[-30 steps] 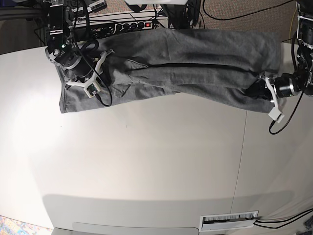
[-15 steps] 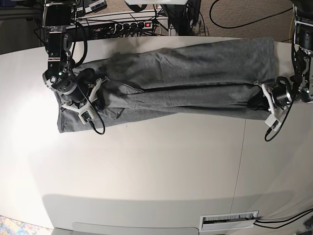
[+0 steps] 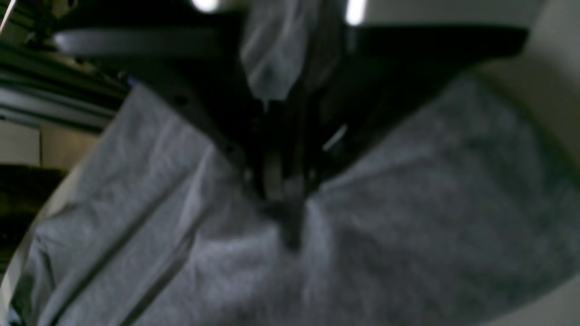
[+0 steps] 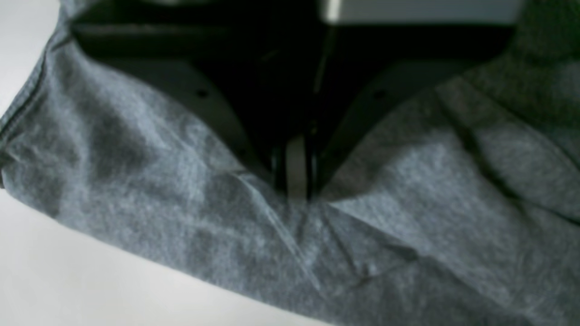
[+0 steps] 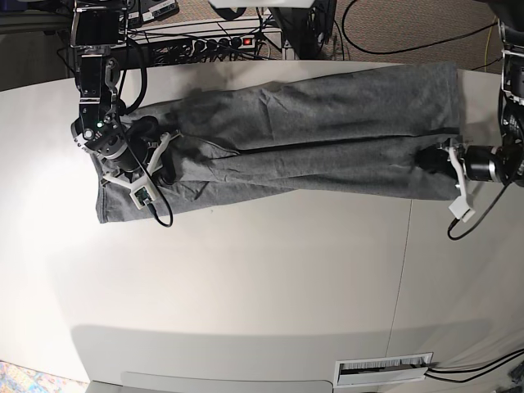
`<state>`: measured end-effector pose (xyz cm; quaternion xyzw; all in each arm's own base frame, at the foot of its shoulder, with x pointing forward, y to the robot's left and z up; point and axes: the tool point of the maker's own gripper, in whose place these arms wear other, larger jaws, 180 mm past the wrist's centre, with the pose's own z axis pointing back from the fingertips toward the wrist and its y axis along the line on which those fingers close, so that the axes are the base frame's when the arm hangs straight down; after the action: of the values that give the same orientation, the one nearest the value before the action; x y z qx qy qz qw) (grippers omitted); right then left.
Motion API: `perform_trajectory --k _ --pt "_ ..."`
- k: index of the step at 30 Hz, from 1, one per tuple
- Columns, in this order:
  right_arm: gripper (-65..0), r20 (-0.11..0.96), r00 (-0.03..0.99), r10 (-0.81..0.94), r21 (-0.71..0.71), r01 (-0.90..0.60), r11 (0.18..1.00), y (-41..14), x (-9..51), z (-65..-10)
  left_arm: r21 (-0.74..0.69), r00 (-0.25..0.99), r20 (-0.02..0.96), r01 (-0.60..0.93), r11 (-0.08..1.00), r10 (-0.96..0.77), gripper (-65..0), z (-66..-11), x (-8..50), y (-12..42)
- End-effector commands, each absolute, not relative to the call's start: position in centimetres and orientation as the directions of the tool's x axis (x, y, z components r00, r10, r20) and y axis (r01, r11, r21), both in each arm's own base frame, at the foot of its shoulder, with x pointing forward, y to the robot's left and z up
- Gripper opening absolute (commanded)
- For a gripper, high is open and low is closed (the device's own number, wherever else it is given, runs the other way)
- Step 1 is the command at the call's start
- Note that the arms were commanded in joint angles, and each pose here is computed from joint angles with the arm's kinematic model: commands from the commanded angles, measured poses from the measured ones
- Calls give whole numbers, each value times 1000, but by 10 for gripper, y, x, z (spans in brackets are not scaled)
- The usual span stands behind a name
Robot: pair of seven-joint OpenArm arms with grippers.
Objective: Fold the T-shirt properly
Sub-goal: 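Hold both ends of the strip and smooth it along the table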
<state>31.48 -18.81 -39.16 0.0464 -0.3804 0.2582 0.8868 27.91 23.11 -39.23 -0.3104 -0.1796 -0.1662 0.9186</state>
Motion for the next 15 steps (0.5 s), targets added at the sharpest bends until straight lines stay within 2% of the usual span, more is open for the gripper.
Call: perform_trajectory --k 1,10,12,15 --pt "-650 700 566 435 -144 -485 862 -196 321 -384 -489 866 462 427 761 -189 -530 -376 288 244" --pt "-650 701 566 434 -142 -485 863 -195 321 -384 -444 885 439 367 817 -159 -515 -359 275 295" --pt "-650 701 566 434 -142 -485 863 -195 321 -384 -438 891 429 346 830 -146 -469 -360 268 305" --pt "-650 701 566 434 -142 -485 863 -195 321 -384 -441 900 419 317 840 -120 -353 -363 258 313"
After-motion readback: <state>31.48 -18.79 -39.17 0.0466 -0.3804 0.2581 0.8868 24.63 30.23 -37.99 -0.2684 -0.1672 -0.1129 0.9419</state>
